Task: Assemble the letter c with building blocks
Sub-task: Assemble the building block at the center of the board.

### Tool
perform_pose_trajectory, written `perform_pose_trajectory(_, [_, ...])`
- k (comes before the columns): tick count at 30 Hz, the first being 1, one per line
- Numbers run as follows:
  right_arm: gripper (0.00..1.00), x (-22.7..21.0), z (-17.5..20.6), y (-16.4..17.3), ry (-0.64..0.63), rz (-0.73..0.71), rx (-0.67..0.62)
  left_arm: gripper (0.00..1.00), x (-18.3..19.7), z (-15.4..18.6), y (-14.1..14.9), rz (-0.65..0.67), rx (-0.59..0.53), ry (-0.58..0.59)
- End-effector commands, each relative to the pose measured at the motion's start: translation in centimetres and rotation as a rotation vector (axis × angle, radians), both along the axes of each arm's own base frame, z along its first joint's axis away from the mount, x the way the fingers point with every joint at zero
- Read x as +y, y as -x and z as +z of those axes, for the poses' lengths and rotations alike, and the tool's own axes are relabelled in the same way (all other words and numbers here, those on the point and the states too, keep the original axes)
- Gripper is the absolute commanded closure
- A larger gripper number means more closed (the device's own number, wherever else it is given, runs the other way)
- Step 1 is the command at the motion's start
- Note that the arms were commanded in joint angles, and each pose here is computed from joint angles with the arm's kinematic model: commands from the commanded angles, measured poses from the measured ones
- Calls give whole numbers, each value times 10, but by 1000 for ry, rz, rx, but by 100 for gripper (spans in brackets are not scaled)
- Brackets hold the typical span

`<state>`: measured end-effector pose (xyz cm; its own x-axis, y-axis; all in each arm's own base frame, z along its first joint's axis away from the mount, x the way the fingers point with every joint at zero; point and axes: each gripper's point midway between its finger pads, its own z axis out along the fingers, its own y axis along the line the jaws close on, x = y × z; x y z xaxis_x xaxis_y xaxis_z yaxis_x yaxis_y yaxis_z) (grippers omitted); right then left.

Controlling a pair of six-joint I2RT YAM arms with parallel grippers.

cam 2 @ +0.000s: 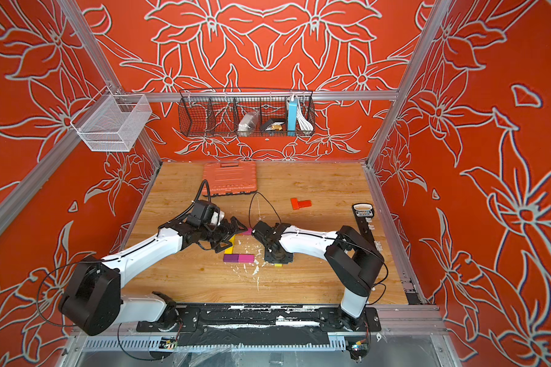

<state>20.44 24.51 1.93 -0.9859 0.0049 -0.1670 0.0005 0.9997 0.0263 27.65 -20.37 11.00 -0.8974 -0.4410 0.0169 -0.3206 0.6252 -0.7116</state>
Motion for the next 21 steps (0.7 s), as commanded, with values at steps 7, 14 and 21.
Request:
perform_pose_trajectory(7, [70, -12, -20, -1, 62, -2, 24, 2, -3, 0, -1, -5, -4, 8])
perform_pose_trajectory(14, [67, -12, -19, 0, 60, -1, 25, 1, -3, 0, -1, -5, -5, 10])
perform_pose_trajectory(21, [48, -11, -17, -1, 48, 0, 19, 1, -4, -1, -1, -7, -2, 13])
